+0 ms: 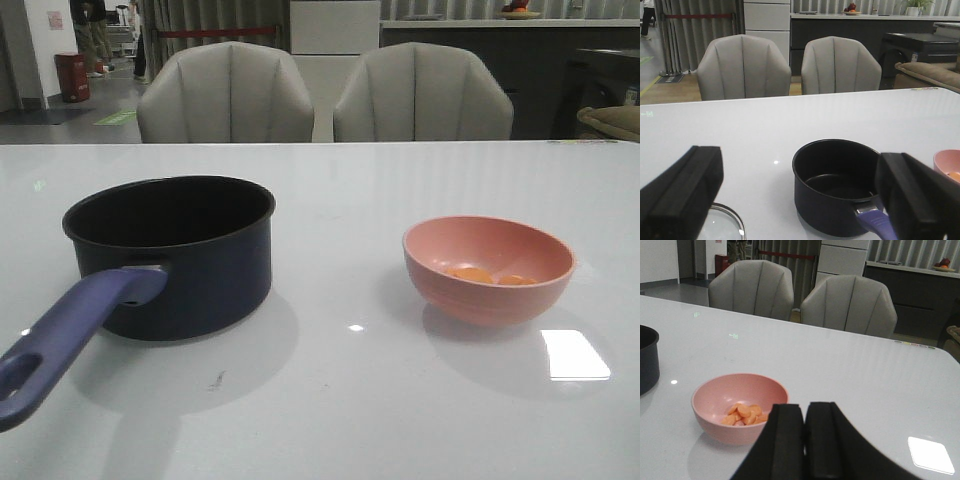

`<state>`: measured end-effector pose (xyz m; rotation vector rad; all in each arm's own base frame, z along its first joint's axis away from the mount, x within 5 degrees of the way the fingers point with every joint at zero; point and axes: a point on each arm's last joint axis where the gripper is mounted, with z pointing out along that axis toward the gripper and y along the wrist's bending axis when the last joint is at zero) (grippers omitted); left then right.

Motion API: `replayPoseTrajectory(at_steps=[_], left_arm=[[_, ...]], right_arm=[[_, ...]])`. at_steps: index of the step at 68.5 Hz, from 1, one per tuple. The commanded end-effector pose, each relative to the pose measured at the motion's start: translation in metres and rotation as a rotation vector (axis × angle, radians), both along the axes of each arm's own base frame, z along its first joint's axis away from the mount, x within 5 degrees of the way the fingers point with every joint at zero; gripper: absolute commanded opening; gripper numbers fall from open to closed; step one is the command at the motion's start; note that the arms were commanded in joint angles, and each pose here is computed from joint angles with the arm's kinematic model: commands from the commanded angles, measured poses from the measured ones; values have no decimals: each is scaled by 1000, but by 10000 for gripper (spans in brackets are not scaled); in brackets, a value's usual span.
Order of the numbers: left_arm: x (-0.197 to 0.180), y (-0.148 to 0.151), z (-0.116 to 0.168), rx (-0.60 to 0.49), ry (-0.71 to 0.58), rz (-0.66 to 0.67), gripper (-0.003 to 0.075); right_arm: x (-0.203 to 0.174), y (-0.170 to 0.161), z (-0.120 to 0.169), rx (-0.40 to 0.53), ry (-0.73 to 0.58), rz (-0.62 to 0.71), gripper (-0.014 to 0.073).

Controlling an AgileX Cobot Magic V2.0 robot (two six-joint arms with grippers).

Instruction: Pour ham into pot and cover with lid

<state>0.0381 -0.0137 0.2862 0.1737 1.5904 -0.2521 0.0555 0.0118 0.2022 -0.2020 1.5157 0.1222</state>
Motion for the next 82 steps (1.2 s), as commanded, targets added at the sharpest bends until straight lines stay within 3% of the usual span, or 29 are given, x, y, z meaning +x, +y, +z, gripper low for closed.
replayPoseTrajectory(at_steps=[1,8,16,33,62,68,76,82], left_arm=[[-1,1,14,-40,-87,-1,657],[-1,1,14,-40,-87,-1,657],[-1,1,14,-40,-87,-1,657],[-1,1,14,-40,-89,0,657],[-1,1,14,-43,-91,-1,657],[-1,1,14,-43,-91,-1,657],[-1,1,14,-43,-91,-1,657],[-1,1,14,-43,-91,-1,657]], right_arm=[[-4,-2,18,25,-195,-13,150],[-6,-2,27,70,-228,-12,150],[-5,-2,44,84,-167,-6,150],[17,5,74,16,145,10,150],[41,10,68,-3,267,7,156],[50,12,68,3,324,8,219],[67,17,73,48,412,13,397],[86,22,80,82,456,11,466]])
